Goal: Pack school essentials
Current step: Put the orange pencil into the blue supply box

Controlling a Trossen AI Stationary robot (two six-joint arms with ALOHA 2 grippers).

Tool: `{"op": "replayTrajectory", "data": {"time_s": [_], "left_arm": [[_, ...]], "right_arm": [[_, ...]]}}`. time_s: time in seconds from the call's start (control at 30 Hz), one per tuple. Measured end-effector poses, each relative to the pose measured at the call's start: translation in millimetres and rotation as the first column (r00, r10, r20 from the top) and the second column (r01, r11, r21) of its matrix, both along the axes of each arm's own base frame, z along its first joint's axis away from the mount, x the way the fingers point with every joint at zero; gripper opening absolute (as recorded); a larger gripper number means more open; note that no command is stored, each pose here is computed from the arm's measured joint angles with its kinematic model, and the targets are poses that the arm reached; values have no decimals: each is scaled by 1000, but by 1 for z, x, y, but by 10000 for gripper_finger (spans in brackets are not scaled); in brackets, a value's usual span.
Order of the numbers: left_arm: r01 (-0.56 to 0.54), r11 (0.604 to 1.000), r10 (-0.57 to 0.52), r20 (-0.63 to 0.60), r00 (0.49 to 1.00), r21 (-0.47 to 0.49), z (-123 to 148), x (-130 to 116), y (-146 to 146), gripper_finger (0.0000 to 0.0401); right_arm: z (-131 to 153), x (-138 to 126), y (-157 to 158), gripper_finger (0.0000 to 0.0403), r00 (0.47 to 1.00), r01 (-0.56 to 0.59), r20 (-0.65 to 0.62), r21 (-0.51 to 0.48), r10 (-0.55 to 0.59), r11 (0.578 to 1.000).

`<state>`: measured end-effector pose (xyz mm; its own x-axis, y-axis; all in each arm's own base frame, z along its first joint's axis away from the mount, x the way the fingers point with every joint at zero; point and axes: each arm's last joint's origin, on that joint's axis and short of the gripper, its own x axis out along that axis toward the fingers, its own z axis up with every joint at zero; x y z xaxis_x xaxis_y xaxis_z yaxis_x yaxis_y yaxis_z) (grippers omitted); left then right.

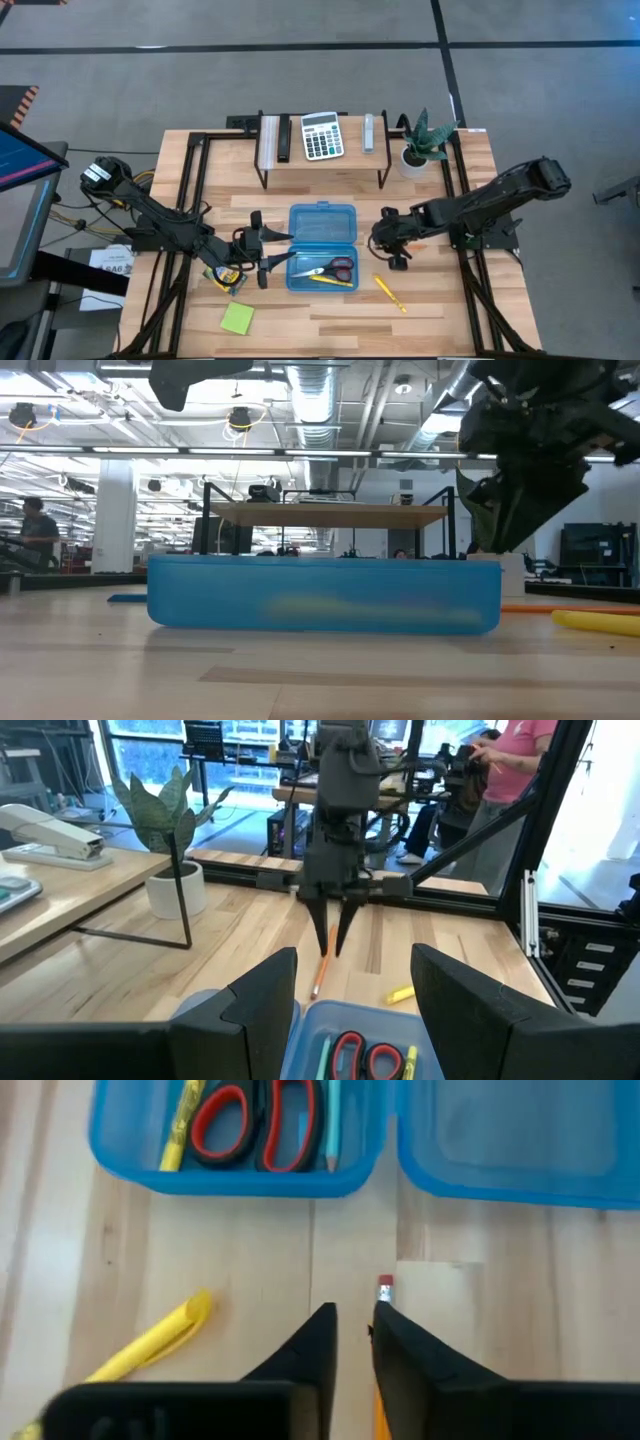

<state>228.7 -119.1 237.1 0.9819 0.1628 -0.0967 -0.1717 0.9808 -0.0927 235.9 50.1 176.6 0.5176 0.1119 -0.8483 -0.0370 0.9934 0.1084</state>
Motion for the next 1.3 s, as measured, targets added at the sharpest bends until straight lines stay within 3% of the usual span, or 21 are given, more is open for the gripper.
{"op": "replayTrajectory", "data": {"time_s": [0.27,0.47,0.73,1.1,1.3], "left_arm": [[0,1000,0,-6,1000,3,-1,0,0,188],[0,1000,0,-6,1000,3,-1,0,0,188],[0,1000,0,-5,1000,3,-1,0,0,188],[0,1000,0,-6,1000,3,-1,0,0,188],[0,1000,0,-6,1000,3,-1,0,0,188]], "right_arm": [[-32,17,1,185,998,-21,-68,-31,19,999],[-48,24,-5,204,996,-13,-94,-45,8,999],[-63,28,-9,165,989,-17,-149,-66,7,998],[-65,25,-11,64,984,-17,-178,-70,4,997],[-66,25,-13,59,981,-5,-192,-64,-7,998]]}}
